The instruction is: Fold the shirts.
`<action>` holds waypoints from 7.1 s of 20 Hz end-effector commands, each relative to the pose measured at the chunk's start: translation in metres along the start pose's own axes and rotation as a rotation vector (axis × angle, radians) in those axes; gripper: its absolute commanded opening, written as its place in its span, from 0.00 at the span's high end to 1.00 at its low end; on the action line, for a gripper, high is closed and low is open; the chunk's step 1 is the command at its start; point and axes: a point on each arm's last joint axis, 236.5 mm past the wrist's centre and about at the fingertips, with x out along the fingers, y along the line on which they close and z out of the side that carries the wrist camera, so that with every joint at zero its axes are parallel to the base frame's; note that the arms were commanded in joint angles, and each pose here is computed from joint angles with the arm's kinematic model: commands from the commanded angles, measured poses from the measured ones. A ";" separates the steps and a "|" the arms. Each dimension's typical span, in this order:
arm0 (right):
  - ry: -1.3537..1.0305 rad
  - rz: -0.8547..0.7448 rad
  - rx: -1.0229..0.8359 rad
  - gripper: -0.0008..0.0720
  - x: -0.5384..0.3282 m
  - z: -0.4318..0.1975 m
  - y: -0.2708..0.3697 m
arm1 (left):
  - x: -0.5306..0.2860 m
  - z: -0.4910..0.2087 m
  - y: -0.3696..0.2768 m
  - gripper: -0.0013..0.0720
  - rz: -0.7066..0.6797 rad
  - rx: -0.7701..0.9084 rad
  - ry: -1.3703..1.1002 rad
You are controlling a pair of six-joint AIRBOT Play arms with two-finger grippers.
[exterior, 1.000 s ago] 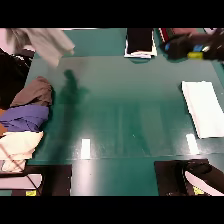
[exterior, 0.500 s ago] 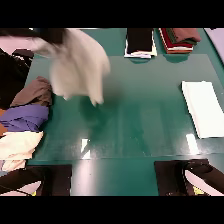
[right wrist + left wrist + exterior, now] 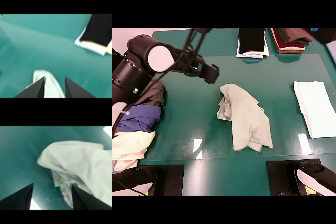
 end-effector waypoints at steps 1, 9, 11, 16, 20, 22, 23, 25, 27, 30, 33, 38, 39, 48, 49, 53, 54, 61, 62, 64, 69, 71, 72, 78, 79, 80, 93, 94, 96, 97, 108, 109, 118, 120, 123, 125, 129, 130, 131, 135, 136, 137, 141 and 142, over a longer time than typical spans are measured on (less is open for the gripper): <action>0.264 -0.008 0.016 0.57 0.016 -0.061 -0.009 | 0.008 -0.029 0.058 0.23 0.068 -0.160 0.078; 0.836 -0.110 0.335 0.28 0.061 -0.324 -0.070 | 0.068 -0.161 0.054 0.23 -0.091 -0.385 0.336; 0.920 -0.026 0.519 0.28 0.064 -0.375 -0.062 | 0.074 -0.170 0.041 0.23 -0.149 -0.399 0.349; 1.025 0.048 0.699 0.28 0.084 -0.438 -0.046 | 0.077 -0.165 0.027 0.23 -0.215 -0.407 0.334; 1.062 0.063 0.639 0.28 0.104 -0.442 -0.039 | 0.081 -0.169 0.022 0.23 -0.236 -0.430 0.350; 1.084 0.073 0.592 0.42 0.112 -0.443 -0.035 | 0.086 -0.170 0.017 0.23 -0.260 -0.456 0.359; 1.084 0.077 0.569 0.53 0.116 -0.442 -0.033 | 0.088 -0.172 0.015 0.23 -0.265 -0.457 0.368; 1.073 0.070 0.489 0.92 0.120 -0.438 -0.034 | 0.095 -0.179 0.005 0.23 -0.280 -0.446 0.396; 1.043 0.037 0.391 0.96 0.119 -0.427 -0.042 | 0.103 -0.185 -0.012 0.23 -0.302 -0.409 0.421; 0.943 0.000 0.343 0.96 0.112 -0.394 -0.049 | 0.120 -0.198 -0.036 0.23 -0.332 -0.368 0.462; 0.859 -0.032 0.371 0.96 0.105 -0.372 -0.057 | 0.140 -0.201 -0.055 0.23 -0.374 -0.415 0.458; 0.807 -0.052 0.394 0.96 0.095 -0.360 -0.062 | 0.162 -0.206 -0.072 0.24 -0.435 -0.477 0.457; 0.808 -0.049 0.393 0.96 0.094 -0.360 -0.061 | 0.164 -0.210 -0.071 0.24 -0.428 -0.471 0.464; 0.694 -0.121 0.264 0.96 0.076 -0.282 -0.081 | 0.105 -0.108 0.041 0.95 -0.274 -0.426 0.233; 0.650 -0.148 0.227 0.96 0.069 -0.257 -0.087 | 0.076 -0.080 0.074 0.95 -0.200 -0.407 0.142; 0.390 -0.234 0.106 0.96 0.028 -0.141 -0.095 | -0.073 0.004 0.161 0.95 0.077 -0.310 -0.194; 0.307 -0.246 0.081 0.96 0.013 -0.109 -0.092 | -0.110 0.018 0.168 0.95 0.130 -0.287 -0.264; -0.135 -0.291 -0.054 0.96 -0.104 0.025 -0.050 | -0.319 0.069 0.121 0.95 0.311 -0.118 -0.661; -0.169 -0.291 -0.063 0.96 -0.116 0.031 -0.045 | -0.331 0.068 0.114 0.95 0.316 -0.108 -0.683; -0.185 -0.280 -0.065 0.96 -0.122 0.032 -0.039 | -0.331 0.066 0.109 0.95 0.301 -0.110 -0.675; -0.034 -0.239 -0.038 0.96 -0.070 -0.004 -0.048 | -0.272 0.052 0.127 0.95 0.242 -0.179 -0.569; -0.001 -0.226 -0.032 0.96 -0.050 -0.015 -0.051 | -0.261 0.050 0.132 0.95 0.236 -0.190 -0.547; -0.007 -0.225 -0.032 0.96 -0.047 -0.015 -0.051 | -0.265 0.053 0.132 0.95 0.241 -0.188 -0.565; -0.206 -0.244 -0.086 0.96 -0.105 0.038 -0.033 | -0.356 0.086 0.094 0.95 0.271 -0.074 -0.722; -0.252 -0.246 -0.098 0.96 -0.121 0.049 -0.027 | -0.379 0.091 0.083 0.95 0.280 -0.045 -0.760; -0.299 -0.249 -0.111 0.96 -0.137 0.059 -0.021 | -0.400 0.095 0.072 0.95 0.288 -0.018 -0.798; -0.222 -0.318 -0.046 0.97 -0.085 0.055 -0.062 | -0.309 0.069 0.098 0.95 0.186 -0.157 -0.634; -0.120 -0.313 -0.024 0.97 -0.051 0.038 -0.074 | -0.263 0.055 0.116 0.95 0.161 -0.210 -0.538; 0.081 -0.302 0.021 0.97 0.023 -0.002 -0.101 | -0.170 0.021 0.152 0.95 0.127 -0.304 -0.356; 0.170 -0.296 0.043 0.97 0.060 -0.025 -0.115 | -0.129 0.005 0.168 0.95 0.120 -0.331 -0.288; 0.353 -0.116 0.209 0.50 0.217 -0.064 -0.146 | 0.050 -0.073 0.238 0.26 0.087 -0.491 -0.038; 0.365 -0.100 0.218 0.50 0.211 -0.065 -0.144 | 0.042 -0.078 0.239 0.26 0.078 -0.506 -0.006; 0.688 -0.195 0.510 0.50 0.104 -0.258 -0.190 | -0.017 -0.215 0.227 0.26 0.096 -0.710 0.272; 0.758 -0.227 0.660 0.33 0.078 -0.325 -0.192 | -0.018 -0.244 0.205 0.26 0.083 -0.733 0.319; 0.791 -0.169 0.843 0.32 0.064 -0.389 -0.174 | -0.017 -0.277 0.181 0.26 0.072 -0.771 0.363; 0.770 -0.132 0.925 0.33 0.068 -0.409 -0.163 | -0.014 -0.292 0.172 0.26 0.066 -0.798 0.390; 0.724 -0.086 0.936 0.34 0.093 -0.415 -0.146 | -0.010 -0.302 0.168 0.26 0.070 -0.823 0.400; 0.730 -0.082 0.907 0.38 0.098 -0.416 -0.141 | -0.010 -0.302 0.168 0.26 0.069 -0.822 0.401; 0.734 -0.078 0.876 0.38 0.104 -0.415 -0.137 | -0.010 -0.302 0.168 0.26 0.069 -0.823 0.403; 0.750 -0.059 0.811 0.45 0.115 -0.412 -0.123 | -0.009 -0.312 0.162 0.26 0.059 -0.832 0.428; 0.754 -0.055 0.805 0.51 0.116 -0.412 -0.121 | -0.008 -0.316 0.159 0.26 0.056 -0.837 0.438; 0.757 -0.052 0.800 0.62 0.116 -0.412 -0.119 | -0.007 -0.321 0.156 0.26 0.052 -0.843 0.449; 0.764 -0.041 0.780 0.96 0.117 -0.411 -0.114 | 0.005 -0.337 0.135 0.26 0.023 -0.838 0.490; 0.768 -0.036 0.771 0.96 0.118 -0.411 -0.112 | 0.010 -0.337 0.126 0.26 0.007 -0.827 0.493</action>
